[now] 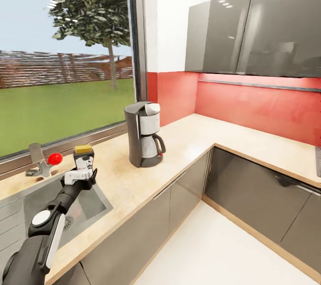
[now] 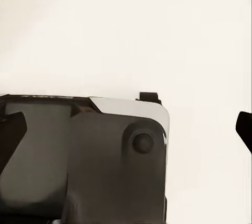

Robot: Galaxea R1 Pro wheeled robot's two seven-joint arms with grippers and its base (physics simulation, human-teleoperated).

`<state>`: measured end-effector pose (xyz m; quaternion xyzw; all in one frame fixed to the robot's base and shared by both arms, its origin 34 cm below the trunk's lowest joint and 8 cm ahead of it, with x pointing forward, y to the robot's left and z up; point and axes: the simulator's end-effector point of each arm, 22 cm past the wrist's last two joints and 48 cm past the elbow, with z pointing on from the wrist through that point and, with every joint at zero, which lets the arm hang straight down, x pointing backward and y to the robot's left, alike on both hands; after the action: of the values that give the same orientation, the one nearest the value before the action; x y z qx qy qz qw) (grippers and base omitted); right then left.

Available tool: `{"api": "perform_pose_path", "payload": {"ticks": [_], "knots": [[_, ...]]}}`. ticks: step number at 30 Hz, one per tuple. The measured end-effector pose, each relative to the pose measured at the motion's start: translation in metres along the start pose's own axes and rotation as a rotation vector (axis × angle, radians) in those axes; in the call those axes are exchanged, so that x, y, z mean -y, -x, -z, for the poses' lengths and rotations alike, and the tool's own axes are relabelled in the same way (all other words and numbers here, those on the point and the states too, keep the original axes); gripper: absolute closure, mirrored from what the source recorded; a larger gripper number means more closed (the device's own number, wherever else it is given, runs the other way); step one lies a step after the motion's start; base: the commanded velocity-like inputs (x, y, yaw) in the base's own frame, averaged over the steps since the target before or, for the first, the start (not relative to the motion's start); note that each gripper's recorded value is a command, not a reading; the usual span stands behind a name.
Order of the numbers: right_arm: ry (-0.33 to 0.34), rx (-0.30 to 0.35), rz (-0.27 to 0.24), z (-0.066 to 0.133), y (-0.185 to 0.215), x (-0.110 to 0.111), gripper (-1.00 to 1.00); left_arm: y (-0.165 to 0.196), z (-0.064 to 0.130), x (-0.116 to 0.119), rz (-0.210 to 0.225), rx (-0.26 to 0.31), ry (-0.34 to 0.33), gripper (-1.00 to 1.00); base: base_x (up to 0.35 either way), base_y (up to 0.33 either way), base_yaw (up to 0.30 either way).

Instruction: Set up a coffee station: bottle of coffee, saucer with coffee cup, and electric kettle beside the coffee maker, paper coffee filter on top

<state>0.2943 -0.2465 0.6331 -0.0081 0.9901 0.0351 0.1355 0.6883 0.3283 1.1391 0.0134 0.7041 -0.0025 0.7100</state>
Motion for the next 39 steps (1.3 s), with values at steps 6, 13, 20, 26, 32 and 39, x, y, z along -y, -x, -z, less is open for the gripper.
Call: {"api": "perform_pose_path", "payload": {"ticks": [6, 13, 20, 26, 32, 39], "knots": [[-0.001, 0.001, 0.001, 0.000, 0.000, 0.001, -1.00, 0.000, 0.000, 0.003, -0.002, -0.001, -0.007, 1.00, 0.036, -0.268, 0.001], [0.001, 0.000, 0.001, 0.000, 0.000, 0.000, -1.00, -0.001, 0.000, 0.004, 0.000, -0.005, -0.009, 1.00, 0.235, -0.189, 0.000], [0.001, 0.001, 0.000, 0.000, 0.000, 0.001, -1.00, -0.006, -0.001, 0.004, 0.000, -0.013, -0.009, 1.00, 0.270, -0.168, 0.012], [0.001, -0.003, -0.001, 0.000, -0.001, 0.001, -1.00, -0.009, -0.001, 0.004, 0.001, -0.018, -0.009, 1.00, 0.184, -0.204, 0.161], [0.001, -0.009, -0.001, -0.001, -0.003, 0.001, -1.00, -0.012, -0.002, 0.003, 0.000, -0.023, -0.007, 1.00, 0.054, -0.193, 0.204], [0.002, -0.012, -0.001, -0.001, -0.005, 0.000, -1.00, -0.024, 0.001, -0.003, 0.002, -0.042, 0.003, 1.00, 0.004, -0.028, 0.054]]}}
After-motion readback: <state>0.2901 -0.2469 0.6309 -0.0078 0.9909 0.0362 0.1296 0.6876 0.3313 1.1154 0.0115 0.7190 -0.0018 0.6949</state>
